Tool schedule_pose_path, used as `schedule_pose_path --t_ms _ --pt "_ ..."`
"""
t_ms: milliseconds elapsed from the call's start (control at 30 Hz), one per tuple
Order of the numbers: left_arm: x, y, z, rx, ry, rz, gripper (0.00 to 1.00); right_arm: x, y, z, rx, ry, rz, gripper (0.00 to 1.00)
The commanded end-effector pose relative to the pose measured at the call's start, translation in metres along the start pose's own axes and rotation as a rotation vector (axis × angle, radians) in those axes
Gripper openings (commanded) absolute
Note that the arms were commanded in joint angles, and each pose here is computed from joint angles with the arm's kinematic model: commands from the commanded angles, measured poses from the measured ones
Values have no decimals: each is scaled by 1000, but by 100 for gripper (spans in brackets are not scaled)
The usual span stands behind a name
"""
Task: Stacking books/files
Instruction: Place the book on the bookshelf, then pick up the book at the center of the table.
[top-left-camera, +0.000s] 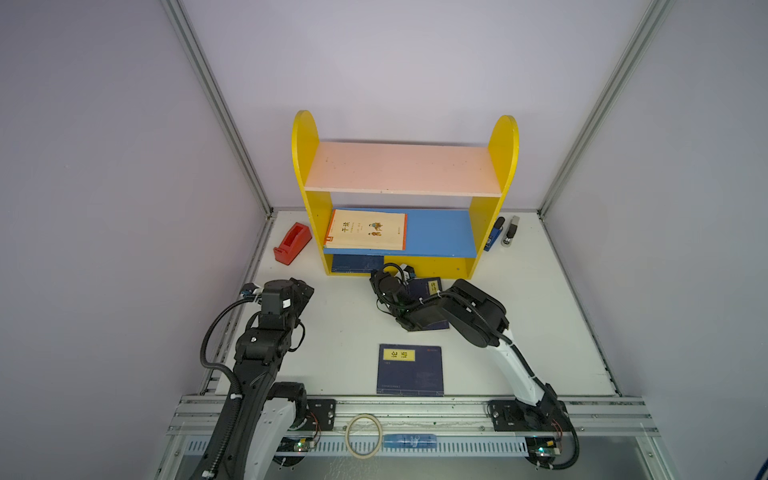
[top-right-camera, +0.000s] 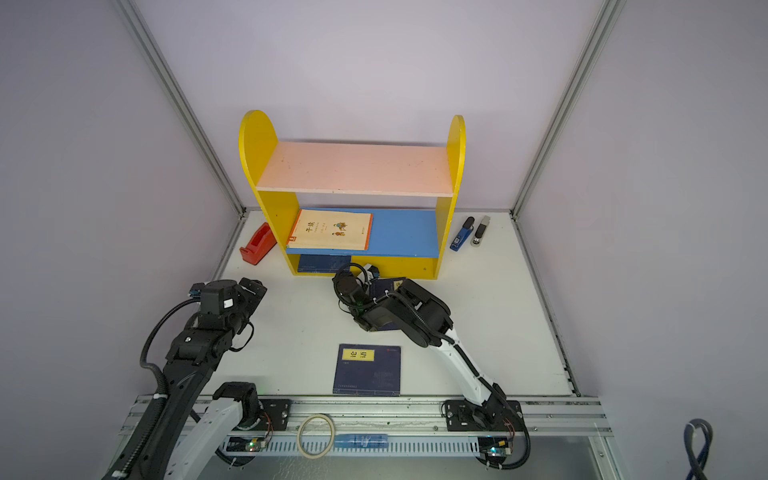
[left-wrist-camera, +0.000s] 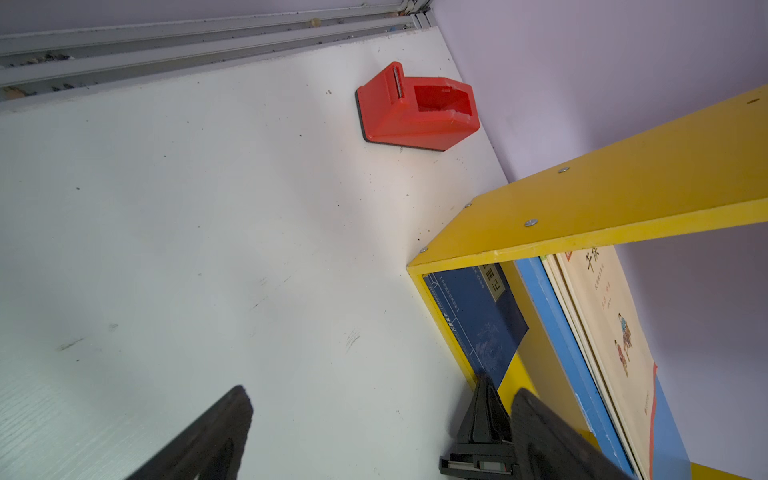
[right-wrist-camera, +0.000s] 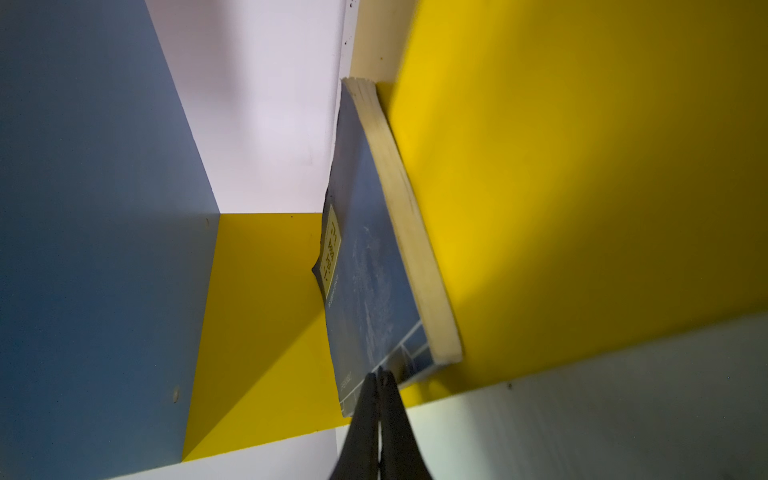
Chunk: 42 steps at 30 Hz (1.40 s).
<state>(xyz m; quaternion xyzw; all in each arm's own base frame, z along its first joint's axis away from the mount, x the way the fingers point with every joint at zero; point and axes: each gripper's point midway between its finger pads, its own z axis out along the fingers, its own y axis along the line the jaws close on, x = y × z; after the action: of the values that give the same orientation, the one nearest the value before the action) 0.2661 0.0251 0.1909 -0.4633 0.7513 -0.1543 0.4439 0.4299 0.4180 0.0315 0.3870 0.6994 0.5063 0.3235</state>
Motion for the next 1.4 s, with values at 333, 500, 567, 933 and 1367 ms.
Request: schedule_pose_path --t_ms 333,500,567,933,1367 --pt "8 -9 7 41 45 12 100 -17 5 -97 157 -38 -296 31" --pt "18 -18 5 98 76 26 100 -31 -4 -157 169 -52 -375 32" --pt "24 -20 2 110 96 19 100 -39 -5 -177 169 -61 -401 33" --pt "142 -43 -31 275 418 184 100 -136 3 -280 294 -325 -688 57" --pt "262 -80 -49 295 567 571 100 -184 -10 -333 199 -356 -818 62"
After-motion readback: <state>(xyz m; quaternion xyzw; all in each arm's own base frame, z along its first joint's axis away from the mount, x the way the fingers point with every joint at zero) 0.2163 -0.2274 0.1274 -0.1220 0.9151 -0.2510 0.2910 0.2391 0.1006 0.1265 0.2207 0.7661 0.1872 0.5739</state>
